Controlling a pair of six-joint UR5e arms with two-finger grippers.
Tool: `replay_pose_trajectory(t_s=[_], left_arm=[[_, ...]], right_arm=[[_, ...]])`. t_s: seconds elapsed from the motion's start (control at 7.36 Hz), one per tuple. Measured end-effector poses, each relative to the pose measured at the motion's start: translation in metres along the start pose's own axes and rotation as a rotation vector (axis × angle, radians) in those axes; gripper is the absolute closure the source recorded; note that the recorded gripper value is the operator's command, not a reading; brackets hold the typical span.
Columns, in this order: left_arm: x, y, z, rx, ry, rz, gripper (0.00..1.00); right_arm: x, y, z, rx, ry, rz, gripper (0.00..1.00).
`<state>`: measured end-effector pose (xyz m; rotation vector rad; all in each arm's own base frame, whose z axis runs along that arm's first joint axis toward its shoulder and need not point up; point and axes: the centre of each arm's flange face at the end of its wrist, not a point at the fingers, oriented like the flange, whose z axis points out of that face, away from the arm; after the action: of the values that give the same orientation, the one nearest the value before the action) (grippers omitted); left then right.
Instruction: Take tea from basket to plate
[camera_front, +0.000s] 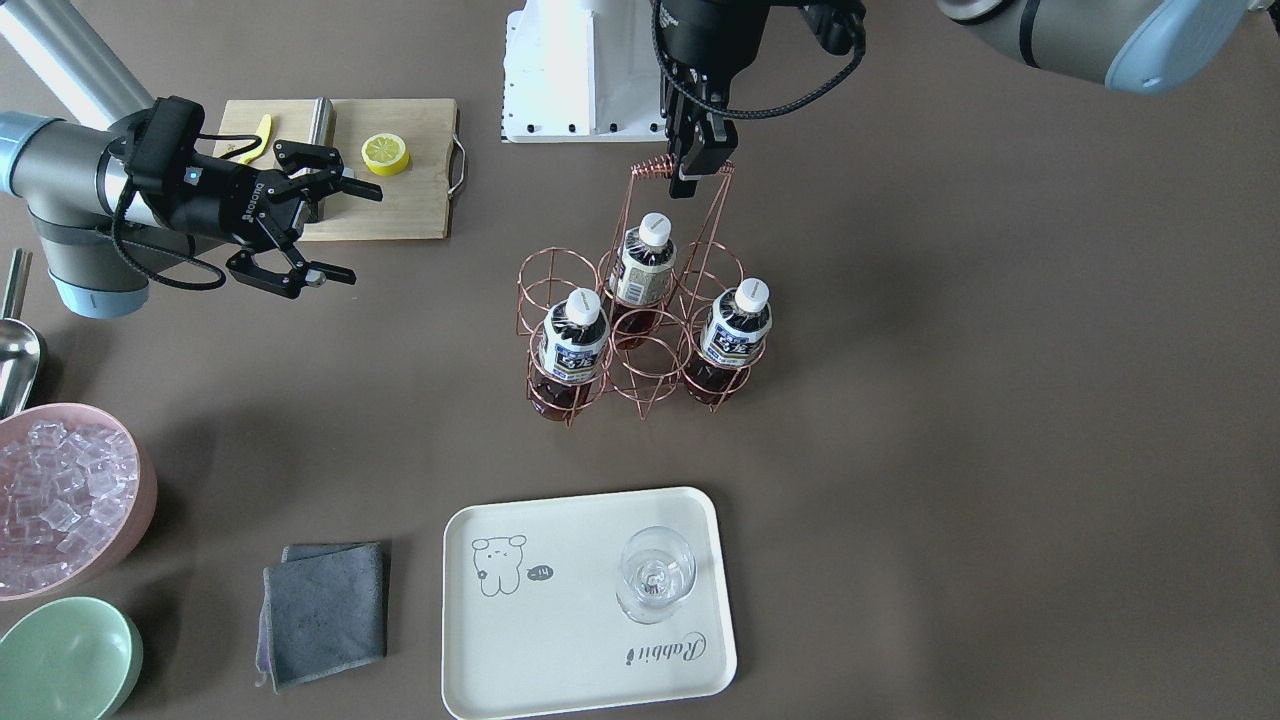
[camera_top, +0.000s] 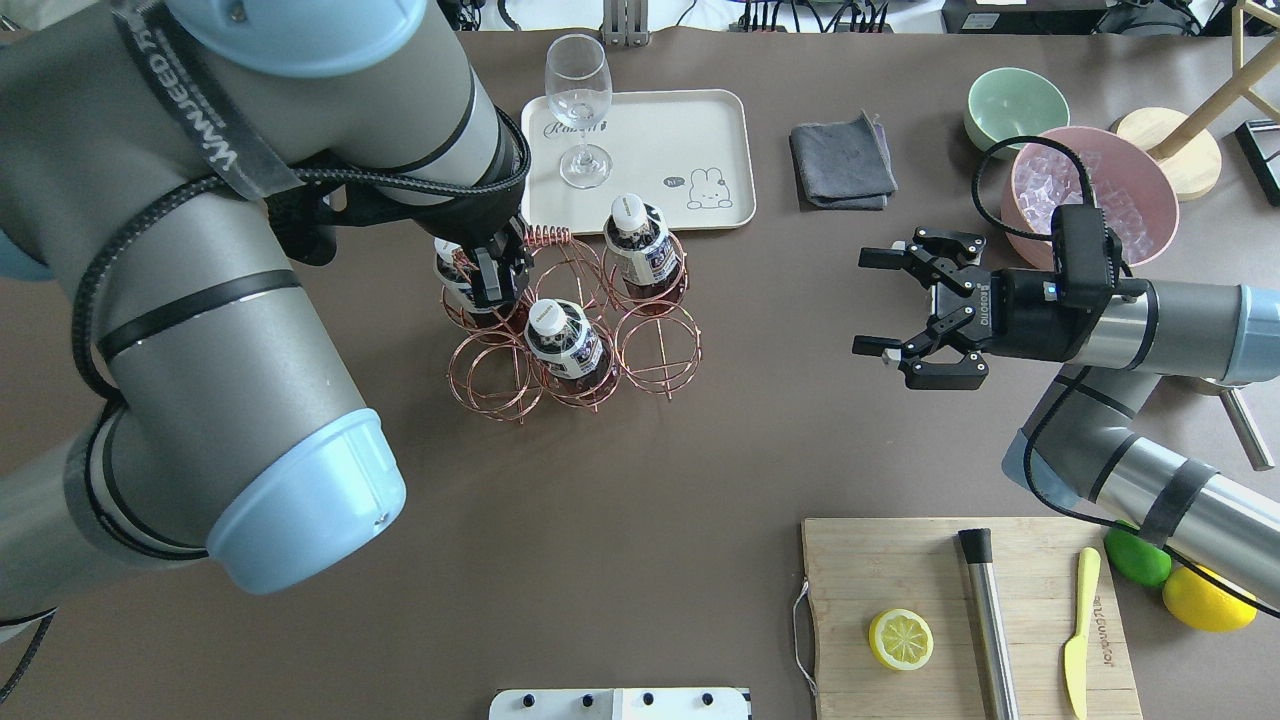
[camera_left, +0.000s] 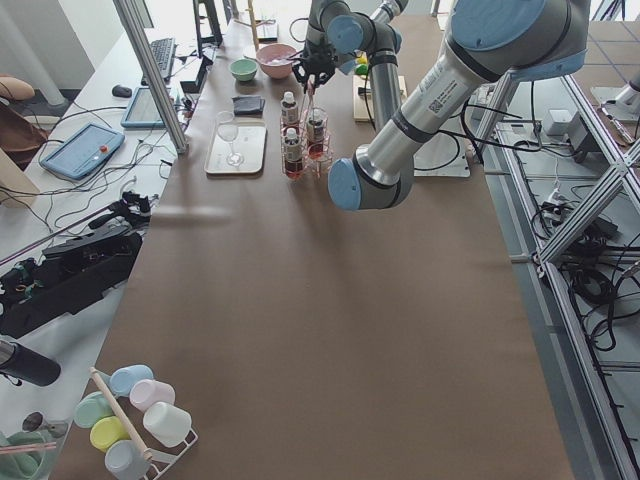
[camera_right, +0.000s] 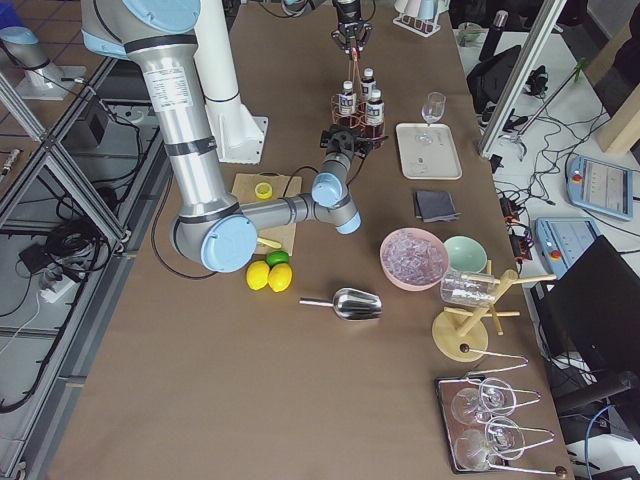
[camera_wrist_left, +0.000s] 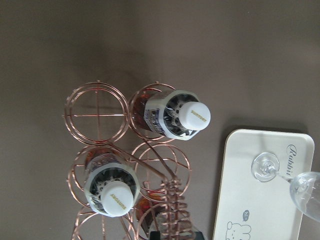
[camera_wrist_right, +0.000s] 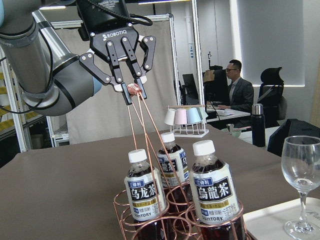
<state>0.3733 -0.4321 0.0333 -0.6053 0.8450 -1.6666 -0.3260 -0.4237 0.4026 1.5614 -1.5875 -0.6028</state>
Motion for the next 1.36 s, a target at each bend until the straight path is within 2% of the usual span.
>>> replay_pose_trajectory(t_s=[0.27, 0.68, 1.36], left_arm=[[-0.018, 0.010, 0.018, 0.006, 0.036, 0.018, 1.00], [-0.022, 0.013, 0.017, -0.002, 0.045, 0.020, 1.00], [-0.022, 0.016, 0.016, -0.004, 0.047, 0.003, 1.00]], right_arm=[[-0.011, 0.010, 0.021, -0.002, -0.033, 0.026, 0.01], [-0.012, 0.022, 0.040, -0.016, -0.048, 0.039, 0.01], [-0.009, 0.002, 0.074, 0.015, -0.061, 0.023, 0.01]])
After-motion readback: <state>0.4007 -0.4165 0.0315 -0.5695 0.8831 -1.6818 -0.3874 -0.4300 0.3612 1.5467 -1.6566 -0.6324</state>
